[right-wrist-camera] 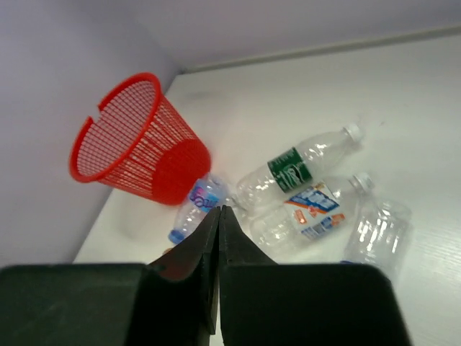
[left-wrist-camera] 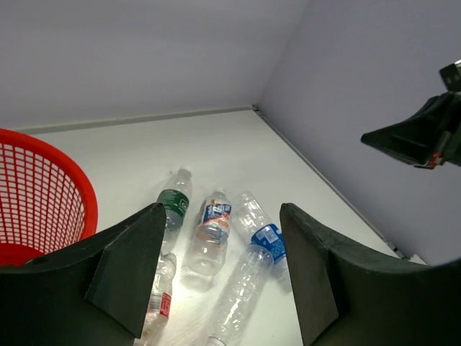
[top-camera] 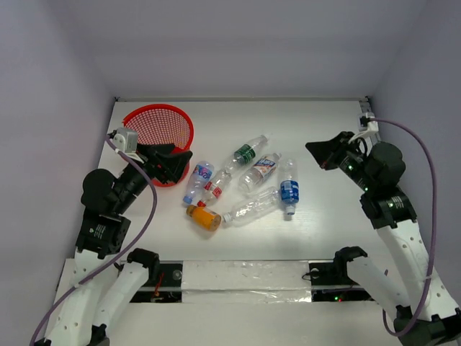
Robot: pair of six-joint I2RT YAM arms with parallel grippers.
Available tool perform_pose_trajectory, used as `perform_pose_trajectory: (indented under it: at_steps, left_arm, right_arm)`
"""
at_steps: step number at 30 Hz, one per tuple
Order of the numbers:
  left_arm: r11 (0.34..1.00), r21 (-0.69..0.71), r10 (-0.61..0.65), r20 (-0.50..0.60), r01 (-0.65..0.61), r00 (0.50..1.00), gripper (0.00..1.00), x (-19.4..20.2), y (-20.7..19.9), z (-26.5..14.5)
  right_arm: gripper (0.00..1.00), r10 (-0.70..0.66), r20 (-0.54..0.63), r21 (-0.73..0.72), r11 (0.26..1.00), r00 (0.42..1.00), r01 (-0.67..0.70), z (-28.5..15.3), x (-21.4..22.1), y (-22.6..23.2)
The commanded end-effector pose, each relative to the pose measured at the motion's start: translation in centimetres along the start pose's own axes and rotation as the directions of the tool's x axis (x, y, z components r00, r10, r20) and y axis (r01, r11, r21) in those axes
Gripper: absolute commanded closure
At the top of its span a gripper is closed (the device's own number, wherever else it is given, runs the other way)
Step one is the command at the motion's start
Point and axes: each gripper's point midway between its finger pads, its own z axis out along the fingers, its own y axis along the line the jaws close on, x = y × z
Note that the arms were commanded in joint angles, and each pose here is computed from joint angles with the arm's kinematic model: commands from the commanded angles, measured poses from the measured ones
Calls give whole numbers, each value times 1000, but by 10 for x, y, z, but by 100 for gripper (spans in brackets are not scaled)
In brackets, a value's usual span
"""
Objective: Put the plastic bottles in the bin
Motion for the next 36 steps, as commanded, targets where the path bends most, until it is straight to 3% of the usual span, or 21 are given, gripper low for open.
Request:
perform_pose_trajectory:
  at_steps: [1, 3, 7, 8, 10, 11, 12, 16, 26, 36]
  left_arm:
    - [997, 78, 11, 26, -13, 1000, 38, -8, -16, -2]
    - [994, 109, 13, 24, -16, 1000, 43, -6, -20, -2]
    - [994, 104, -10, 3, 10, 1000, 62, 4, -16, 2]
    - [995, 94, -13, -5, 14, 1000, 73, 7, -13, 3]
    - [996, 92, -11, -5, 11, 1000, 84, 8, -12, 3]
    - [996, 91, -12, -8, 13, 1000, 96, 9, -11, 3]
    - [996, 88, -11, -13, 12, 1000, 100, 12, -10, 4]
    - [996, 89, -7, -37, 10, 999, 100, 22, -7, 4]
    - [997, 79, 5, -90, 2, 996, 100, 55, 3, -3]
    - [998, 62, 15, -121, -7, 992, 92, 74, 13, 0]
  right_arm:
    - [100, -2, -20, 61, 998, 1000, 3, 7, 20, -21]
    - [100, 21, -79, 81, 997, 997, -14, 18, 42, -35]
    - [100, 37, -133, 242, 970, 990, -4, 30, 75, -82]
    - [100, 34, -136, 272, 962, 990, 4, 30, 77, -89]
    - [98, 28, -125, 339, 941, 992, 16, 29, 79, -104]
    - [91, 33, -132, 360, 933, 991, 17, 29, 82, -110]
    - [68, 41, -150, 378, 925, 988, 19, 30, 89, -116]
    - [1, 74, -236, 405, 914, 969, 29, 41, 117, -132]
    - [0, 113, -404, 408, 910, 908, 68, 72, 161, -157]
    - [3, 154, -504, 426, 900, 850, 90, 96, 193, -179]
